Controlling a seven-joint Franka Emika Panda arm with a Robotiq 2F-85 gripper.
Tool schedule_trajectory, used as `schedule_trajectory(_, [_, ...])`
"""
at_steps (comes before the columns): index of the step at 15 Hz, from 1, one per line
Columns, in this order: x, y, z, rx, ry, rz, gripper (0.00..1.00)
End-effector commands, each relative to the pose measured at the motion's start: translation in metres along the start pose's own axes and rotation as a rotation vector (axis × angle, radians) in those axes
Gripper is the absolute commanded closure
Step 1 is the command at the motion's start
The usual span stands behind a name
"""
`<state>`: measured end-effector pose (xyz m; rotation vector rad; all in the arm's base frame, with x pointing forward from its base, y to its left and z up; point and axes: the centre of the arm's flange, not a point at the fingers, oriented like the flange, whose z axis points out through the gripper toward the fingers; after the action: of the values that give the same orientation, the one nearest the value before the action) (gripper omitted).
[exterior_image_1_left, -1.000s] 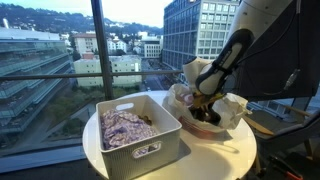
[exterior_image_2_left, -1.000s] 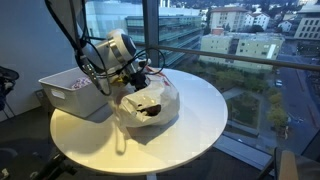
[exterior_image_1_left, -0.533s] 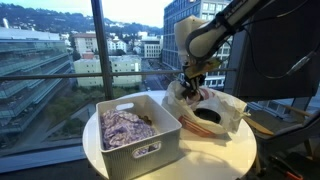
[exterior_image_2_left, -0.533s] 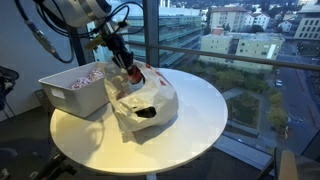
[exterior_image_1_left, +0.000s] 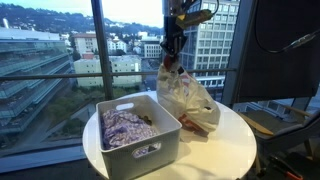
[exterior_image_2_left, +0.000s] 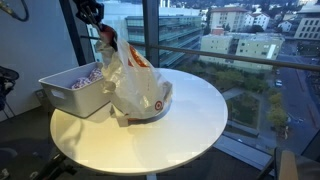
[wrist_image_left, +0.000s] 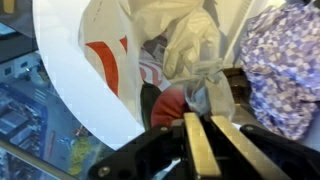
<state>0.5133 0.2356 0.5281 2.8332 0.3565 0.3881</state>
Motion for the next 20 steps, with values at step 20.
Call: schedule_trajectory(20, [0.075, -0.059, -0.06, 0.206, -0.021, -0.555, 0.98])
